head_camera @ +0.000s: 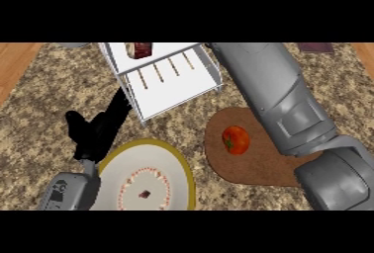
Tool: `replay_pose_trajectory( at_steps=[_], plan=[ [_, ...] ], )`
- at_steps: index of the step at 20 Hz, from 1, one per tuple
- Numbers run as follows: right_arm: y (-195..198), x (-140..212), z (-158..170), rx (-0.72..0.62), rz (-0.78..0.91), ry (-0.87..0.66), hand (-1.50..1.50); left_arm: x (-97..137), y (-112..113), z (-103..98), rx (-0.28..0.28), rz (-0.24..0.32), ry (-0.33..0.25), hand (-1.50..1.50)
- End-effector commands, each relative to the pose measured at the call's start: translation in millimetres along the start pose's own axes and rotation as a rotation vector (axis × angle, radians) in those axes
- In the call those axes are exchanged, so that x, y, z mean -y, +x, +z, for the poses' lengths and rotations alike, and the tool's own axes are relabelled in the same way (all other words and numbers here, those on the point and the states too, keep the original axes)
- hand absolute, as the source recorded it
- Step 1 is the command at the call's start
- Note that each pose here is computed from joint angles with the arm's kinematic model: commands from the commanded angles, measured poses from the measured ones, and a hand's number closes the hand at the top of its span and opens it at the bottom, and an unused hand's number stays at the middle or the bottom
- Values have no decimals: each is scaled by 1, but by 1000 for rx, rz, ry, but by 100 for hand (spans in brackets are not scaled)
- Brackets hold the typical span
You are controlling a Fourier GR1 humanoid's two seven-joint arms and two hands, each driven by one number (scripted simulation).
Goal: Pick the cupcake from the cutting board and place it in the tiered basket
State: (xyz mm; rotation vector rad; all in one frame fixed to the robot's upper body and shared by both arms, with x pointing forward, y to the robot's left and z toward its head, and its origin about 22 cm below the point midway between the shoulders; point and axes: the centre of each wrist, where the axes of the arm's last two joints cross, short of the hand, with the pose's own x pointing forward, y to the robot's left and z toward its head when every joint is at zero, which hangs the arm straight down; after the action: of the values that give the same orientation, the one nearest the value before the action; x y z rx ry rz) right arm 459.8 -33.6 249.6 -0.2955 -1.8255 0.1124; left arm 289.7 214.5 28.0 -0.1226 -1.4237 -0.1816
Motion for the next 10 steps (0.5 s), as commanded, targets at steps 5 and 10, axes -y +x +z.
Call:
replay_pose_trajectory(
  at_steps=[5,10],
  plan=[
    [-47,96,-23,-36,40,105,-150,-8,3,12,-35,18,31,0],
    [-67,181,-27,-20,100,224,-150,-16,-2,15,-38,29,49,0]
  ],
)
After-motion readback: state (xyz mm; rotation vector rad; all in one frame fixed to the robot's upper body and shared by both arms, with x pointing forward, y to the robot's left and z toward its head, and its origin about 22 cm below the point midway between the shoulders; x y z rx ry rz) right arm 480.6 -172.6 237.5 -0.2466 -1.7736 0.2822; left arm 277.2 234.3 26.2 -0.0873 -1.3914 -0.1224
